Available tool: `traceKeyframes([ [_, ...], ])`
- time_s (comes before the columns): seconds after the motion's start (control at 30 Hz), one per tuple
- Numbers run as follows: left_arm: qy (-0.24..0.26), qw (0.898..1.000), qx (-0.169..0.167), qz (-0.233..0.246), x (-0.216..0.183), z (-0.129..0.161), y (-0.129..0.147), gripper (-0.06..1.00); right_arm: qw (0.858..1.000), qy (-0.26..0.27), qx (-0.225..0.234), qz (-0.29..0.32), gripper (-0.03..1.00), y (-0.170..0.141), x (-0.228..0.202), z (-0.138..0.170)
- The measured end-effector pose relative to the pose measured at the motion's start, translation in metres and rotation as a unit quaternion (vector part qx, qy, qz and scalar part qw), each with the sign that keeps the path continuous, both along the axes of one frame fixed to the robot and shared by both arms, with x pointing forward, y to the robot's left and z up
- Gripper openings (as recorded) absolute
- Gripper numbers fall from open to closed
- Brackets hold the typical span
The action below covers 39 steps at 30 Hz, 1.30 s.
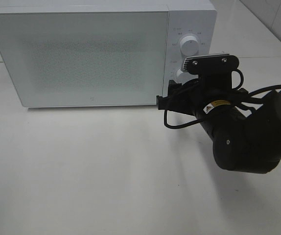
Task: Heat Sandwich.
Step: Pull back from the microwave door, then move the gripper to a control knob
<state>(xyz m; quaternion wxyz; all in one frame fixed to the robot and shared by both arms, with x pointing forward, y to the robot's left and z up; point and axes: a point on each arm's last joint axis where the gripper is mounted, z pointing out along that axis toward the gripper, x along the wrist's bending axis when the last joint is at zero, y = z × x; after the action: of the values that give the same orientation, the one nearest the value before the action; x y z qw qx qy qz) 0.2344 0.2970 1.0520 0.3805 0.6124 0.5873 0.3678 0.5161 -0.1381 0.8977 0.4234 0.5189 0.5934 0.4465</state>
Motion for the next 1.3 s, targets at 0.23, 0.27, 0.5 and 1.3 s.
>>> traceKeyframes([
  [0.23, 0.000, 1.000, 0.000, 0.000, 0.000, 0.000, 0.000, 0.76, 1.000, -0.010, -0.004, -0.008, 0.73, 0.005, 0.009, -0.007],
  [0.27, 0.000, 1.000, 0.000, 0.000, 0.000, 0.000, 0.000, 0.76, 1.000, -0.014, -0.009, -0.007, 0.73, 0.007, 0.012, -0.007],
  [0.5, 0.000, 1.000, 0.000, 0.000, 0.000, 0.000, 0.000, 0.76, 0.999, -0.027, -0.025, -0.006, 0.73, 0.014, 0.021, -0.008],
  [1.3, 0.000, 1.000, 0.000, 0.000, 0.000, 0.000, 0.000, 0.76, 0.998, -0.023, -0.023, -0.062, 0.64, 0.008, 0.042, -0.016],
])
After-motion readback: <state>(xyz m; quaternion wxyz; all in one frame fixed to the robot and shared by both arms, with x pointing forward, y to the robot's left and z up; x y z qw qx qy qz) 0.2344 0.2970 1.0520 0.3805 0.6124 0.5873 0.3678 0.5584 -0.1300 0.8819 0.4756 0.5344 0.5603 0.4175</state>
